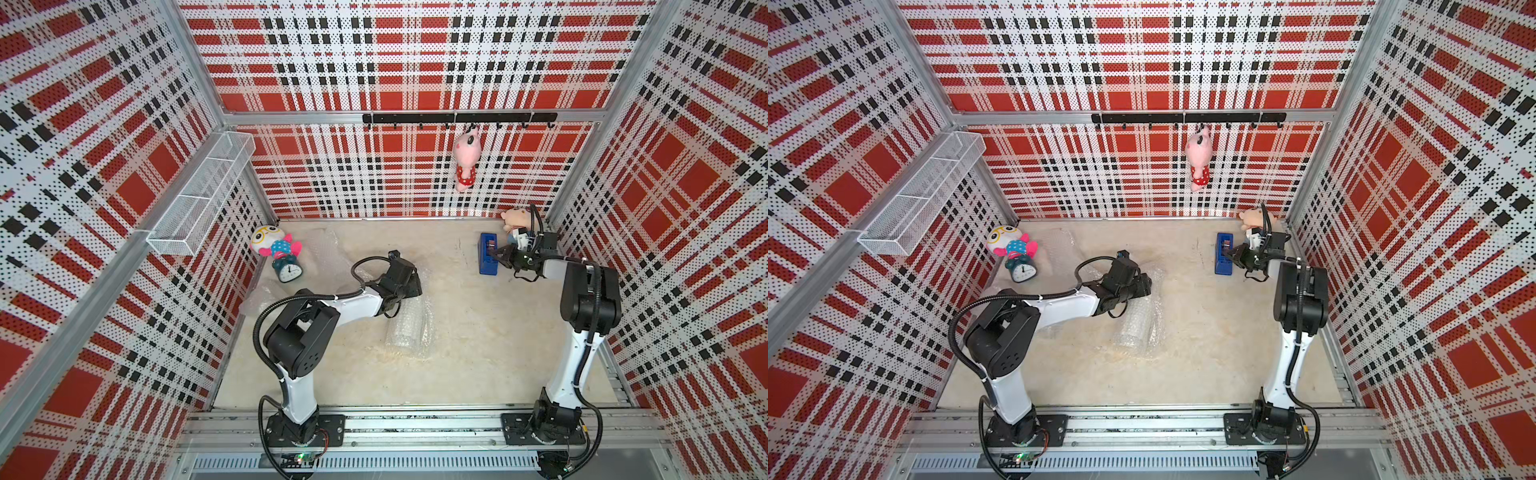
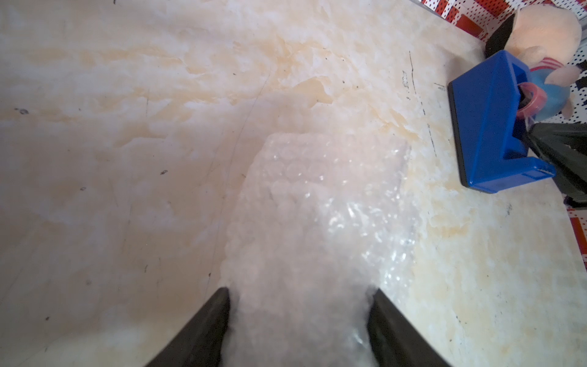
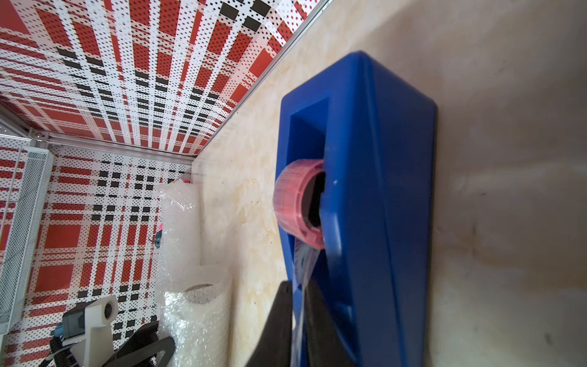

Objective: Wrap vases in bubble wrap
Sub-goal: Tear off the tape using the Tape Cutter.

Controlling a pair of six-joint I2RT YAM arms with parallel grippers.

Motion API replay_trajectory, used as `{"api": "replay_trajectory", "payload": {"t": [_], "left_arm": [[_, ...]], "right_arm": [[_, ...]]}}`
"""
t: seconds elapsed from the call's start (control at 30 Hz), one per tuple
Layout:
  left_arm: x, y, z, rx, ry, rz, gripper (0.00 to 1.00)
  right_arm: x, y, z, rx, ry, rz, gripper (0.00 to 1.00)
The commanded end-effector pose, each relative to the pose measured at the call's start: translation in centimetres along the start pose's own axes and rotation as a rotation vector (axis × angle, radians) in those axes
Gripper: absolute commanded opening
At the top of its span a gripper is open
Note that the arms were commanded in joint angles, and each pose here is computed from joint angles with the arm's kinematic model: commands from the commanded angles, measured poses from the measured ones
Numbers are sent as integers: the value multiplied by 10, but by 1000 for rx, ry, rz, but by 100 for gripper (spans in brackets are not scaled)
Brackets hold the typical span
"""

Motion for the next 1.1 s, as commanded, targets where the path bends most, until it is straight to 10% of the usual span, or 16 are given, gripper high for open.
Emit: {"api": "replay_trajectory", "payload": {"t": [0.0,0.53,1.07], "left_arm": [[-10,-16,3,-33,34,82,68],[-11,-14,4,-33,54,87,68],[-14,-16,4,-31,55,92,68]], "right_arm": [[-6,-1,2,-15,81,42,8],[42,-25,49,57,175,-115,0],[49,-108,-23,-176,63,-187,0]]}}
Point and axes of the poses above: each gripper's point midway between its finger pads, its own x axis back along the fingers, its own z axis along the line the jaws close on, y = z × x, the point moved 10 cm from there along x, back along the fingers, and after that the axes turned 15 degrees about -x, right-handed, at the moved point
